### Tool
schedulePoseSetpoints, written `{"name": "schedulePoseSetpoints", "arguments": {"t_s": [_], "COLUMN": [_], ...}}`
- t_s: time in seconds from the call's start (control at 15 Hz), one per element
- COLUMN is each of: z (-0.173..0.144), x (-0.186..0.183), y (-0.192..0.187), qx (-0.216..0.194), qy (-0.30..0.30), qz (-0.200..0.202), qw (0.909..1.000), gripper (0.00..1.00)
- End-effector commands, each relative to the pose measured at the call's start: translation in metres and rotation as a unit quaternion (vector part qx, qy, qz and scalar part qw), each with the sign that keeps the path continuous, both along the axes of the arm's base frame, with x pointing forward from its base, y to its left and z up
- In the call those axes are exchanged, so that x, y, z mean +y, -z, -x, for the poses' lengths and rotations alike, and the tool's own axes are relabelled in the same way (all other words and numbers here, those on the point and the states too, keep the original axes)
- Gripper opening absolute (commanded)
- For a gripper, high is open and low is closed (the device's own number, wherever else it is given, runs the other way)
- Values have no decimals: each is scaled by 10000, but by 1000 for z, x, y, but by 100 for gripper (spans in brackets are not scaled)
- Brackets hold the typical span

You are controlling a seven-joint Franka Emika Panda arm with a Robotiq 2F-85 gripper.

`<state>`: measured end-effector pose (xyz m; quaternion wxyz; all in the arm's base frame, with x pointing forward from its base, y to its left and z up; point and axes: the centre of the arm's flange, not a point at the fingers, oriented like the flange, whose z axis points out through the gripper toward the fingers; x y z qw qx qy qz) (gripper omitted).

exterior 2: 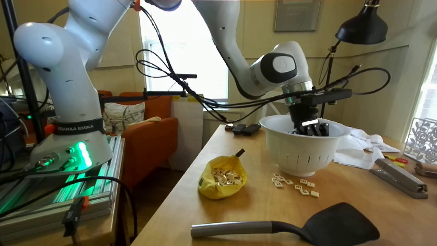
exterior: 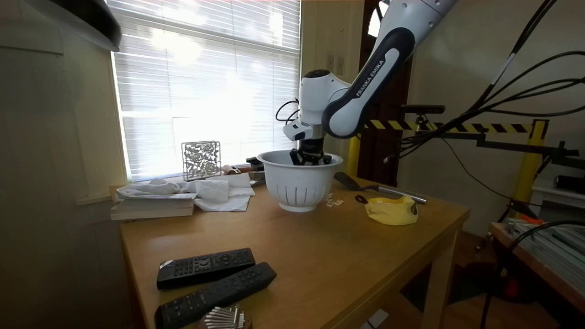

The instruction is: Use the silver spoon to stir the contents in the white bowl.

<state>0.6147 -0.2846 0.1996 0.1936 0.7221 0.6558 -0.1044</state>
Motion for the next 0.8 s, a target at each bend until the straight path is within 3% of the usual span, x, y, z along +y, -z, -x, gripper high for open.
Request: {"name": "schedulePoseSetpoints", "arguments": {"t_s": [0.0, 0.13, 0.4, 0.53, 0.73], "z": [15, 16, 20, 23, 26], "x": [0, -1, -1, -1, 0], "y": [-6, -6, -7, -7, -8], "qx": [-11, 4, 22, 37, 60], "qy": [20, 33, 48, 50, 54], "qz": [46, 37, 18, 9, -6], "qw": [10000, 10000, 10000, 10000, 10000], "gripper": [40, 40, 29, 13, 0]}}
